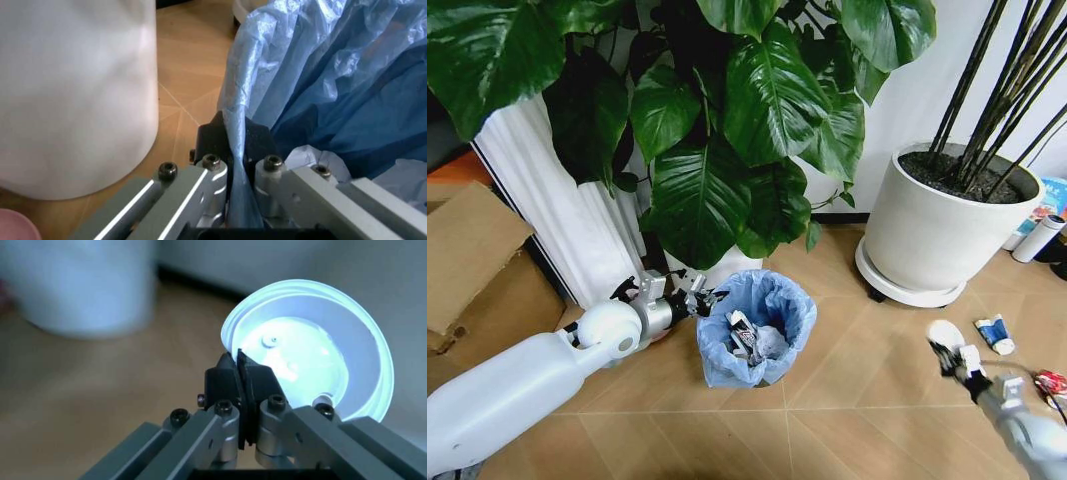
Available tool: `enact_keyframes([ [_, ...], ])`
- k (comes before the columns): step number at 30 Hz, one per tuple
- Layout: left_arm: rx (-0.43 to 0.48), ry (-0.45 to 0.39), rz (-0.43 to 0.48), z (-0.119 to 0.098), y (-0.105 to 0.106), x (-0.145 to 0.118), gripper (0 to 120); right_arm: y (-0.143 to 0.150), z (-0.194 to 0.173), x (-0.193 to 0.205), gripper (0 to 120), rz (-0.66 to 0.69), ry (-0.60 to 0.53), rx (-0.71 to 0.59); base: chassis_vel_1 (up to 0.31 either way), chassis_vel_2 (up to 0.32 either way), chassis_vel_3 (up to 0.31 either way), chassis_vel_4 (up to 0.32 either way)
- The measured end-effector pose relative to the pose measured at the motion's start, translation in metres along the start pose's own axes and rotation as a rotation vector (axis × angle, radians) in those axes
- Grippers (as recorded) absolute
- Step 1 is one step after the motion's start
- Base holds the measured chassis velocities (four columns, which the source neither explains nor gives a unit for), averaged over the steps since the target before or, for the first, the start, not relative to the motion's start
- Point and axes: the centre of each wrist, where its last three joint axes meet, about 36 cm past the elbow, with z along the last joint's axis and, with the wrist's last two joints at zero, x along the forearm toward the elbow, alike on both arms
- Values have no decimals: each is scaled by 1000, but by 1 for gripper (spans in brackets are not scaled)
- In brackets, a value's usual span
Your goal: Pick up the trash bin and place the garbage on the floor into it.
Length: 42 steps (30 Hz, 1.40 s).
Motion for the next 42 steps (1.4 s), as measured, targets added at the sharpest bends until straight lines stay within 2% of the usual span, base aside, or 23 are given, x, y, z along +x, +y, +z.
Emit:
enact_keyframes([
  [3, -1, 6, 5, 2, -2, -3, 0, 1, -48, -28, 0, -149, -154, 22, 0, 0, 0, 0],
  [4, -1, 6, 5, 2, -2, -3, 0, 1, -48, -28, 0, -149, -154, 22, 0, 0, 0, 0],
  [8, 2, 2, 16, 2, -7, -13, 0, 20, -111, -60, 0, -301, -319, 1, 0, 0, 0, 0],
  [13, 3, 0, 22, 1, -10, -18, 0, 49, -144, -73, 0, -406, -397, -58, 0, 0, 0, 0],
  [16, 1, -1, 24, -2, -11, -22, 0, 82, -162, -81, 0, -518, -425, -120, 0, 0, 0, 0],
  [23, 4, -3, 24, -3, -12, -26, 0, 126, -150, -97, 0, -632, -398, -214, 0, 0, 0, 0],
  [31, 11, 10, 27, -6, -14, -26, 0, 166, -125, -111, 0, -638, -358, -360, 0, 0, 0, 0],
  [36, 11, 11, 25, -6, -14, -26, 0, 176, -117, -107, 0, -626, -332, -403, 0, 0, 0, 0],
  [40, 11, 8, 23, -7, -13, -25, 0, 181, -113, -103, 20, -615, -311, -432, 0, 0, 0, 0],
  [42, 12, 6, 24, -8, -14, -25, 0, 181, -114, -103, 23, -613, -308, -438, 0, 0, 0, 0],
])
